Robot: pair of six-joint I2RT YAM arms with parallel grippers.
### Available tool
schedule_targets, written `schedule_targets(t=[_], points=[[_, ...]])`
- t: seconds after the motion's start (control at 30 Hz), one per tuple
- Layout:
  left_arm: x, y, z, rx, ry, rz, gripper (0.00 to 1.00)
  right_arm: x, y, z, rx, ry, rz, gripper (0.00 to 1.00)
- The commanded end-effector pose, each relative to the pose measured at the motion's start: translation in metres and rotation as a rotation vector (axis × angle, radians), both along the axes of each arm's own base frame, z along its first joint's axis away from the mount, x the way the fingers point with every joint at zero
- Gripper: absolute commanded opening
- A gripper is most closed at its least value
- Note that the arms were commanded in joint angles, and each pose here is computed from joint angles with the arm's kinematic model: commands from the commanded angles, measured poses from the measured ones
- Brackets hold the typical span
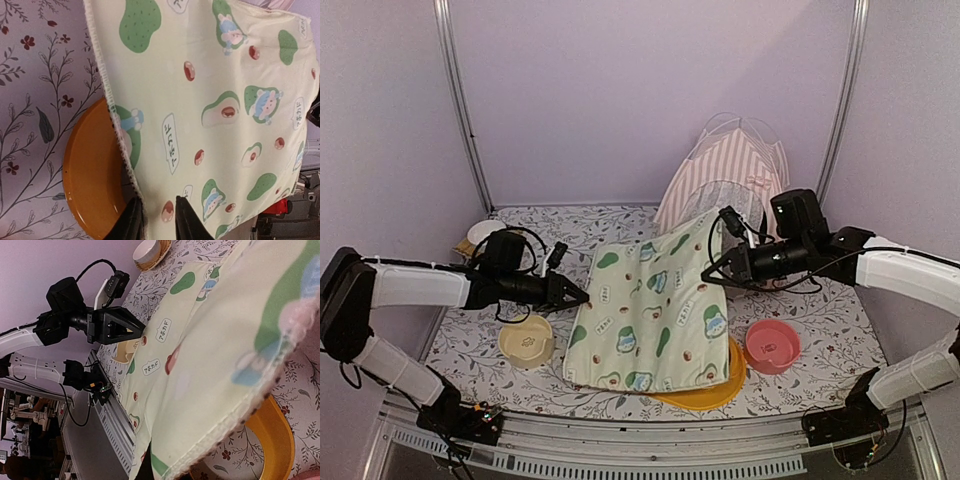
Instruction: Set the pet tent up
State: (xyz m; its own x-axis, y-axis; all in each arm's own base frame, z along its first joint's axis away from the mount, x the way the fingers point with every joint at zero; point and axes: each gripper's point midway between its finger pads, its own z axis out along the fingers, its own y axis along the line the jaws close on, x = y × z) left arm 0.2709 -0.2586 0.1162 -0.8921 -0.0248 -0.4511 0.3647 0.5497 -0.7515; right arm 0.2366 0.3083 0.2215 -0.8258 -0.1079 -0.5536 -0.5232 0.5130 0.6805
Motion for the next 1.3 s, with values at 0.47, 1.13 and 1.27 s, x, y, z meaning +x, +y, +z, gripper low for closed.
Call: schedule_targets(t=[0.47,1.13,1.27], points=[[0.003,0.006,-0.058,0.159,0.036,0.023,0.61,0.008,-0.014,-0.043,-0.147,-0.021,-0.041,0.00],[0.004,-0.020,0.018,-0.046,-0.056,-0.052,0.12,0.010,0.004,-0.035,-0.145,-0.004,-0.058,0.00],[-0.002,-0.028,0.045,-0.076,-0.108,-0.081,0.07,0.007,0.020,-0.028,-0.132,0.010,-0.060,0.00]])
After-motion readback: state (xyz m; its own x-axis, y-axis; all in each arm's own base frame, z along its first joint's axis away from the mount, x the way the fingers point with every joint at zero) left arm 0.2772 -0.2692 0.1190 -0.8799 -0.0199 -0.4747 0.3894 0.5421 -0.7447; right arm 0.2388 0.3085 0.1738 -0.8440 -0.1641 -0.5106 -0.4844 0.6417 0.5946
